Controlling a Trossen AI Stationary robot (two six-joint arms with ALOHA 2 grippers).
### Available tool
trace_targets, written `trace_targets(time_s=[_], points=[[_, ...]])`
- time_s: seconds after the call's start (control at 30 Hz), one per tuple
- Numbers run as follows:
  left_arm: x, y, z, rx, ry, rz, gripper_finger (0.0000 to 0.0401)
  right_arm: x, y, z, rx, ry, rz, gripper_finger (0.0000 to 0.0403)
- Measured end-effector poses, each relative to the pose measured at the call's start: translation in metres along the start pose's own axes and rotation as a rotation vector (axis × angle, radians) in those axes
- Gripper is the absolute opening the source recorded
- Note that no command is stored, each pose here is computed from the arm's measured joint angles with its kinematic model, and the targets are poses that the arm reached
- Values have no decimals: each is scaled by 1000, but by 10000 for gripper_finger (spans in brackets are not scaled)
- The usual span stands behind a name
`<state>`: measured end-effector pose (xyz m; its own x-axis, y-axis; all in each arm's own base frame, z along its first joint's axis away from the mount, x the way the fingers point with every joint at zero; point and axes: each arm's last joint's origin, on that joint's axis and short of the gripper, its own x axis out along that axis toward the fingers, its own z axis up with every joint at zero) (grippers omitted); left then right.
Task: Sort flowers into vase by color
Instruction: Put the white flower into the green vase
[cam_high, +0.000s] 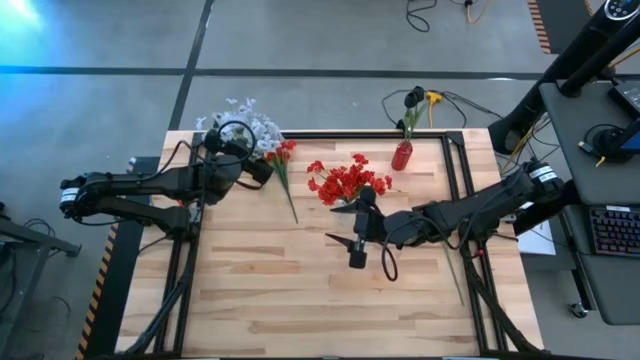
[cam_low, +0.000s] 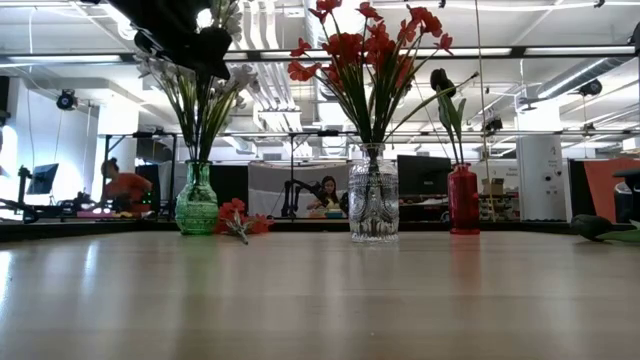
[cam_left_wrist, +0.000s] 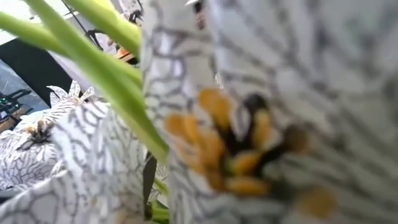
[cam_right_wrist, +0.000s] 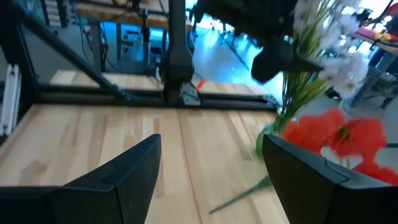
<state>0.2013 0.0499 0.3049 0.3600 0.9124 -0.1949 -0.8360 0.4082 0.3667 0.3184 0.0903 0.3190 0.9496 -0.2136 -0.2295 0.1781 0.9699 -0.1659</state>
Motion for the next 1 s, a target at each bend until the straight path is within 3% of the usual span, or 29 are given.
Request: trace_targets(time_s=[0.37, 0.53, 1.0], points=[[0, 0, 0, 0, -1, -2, 320, 11, -41, 45, -27, -100, -95, 236], [-1, 0, 0, 1, -1, -3, 320, 26, -57, 43, -18, -52, -76, 222], [-15, 9, 19, 39, 32, -42, 320, 29, -56, 38, -14, -3, -69, 242]])
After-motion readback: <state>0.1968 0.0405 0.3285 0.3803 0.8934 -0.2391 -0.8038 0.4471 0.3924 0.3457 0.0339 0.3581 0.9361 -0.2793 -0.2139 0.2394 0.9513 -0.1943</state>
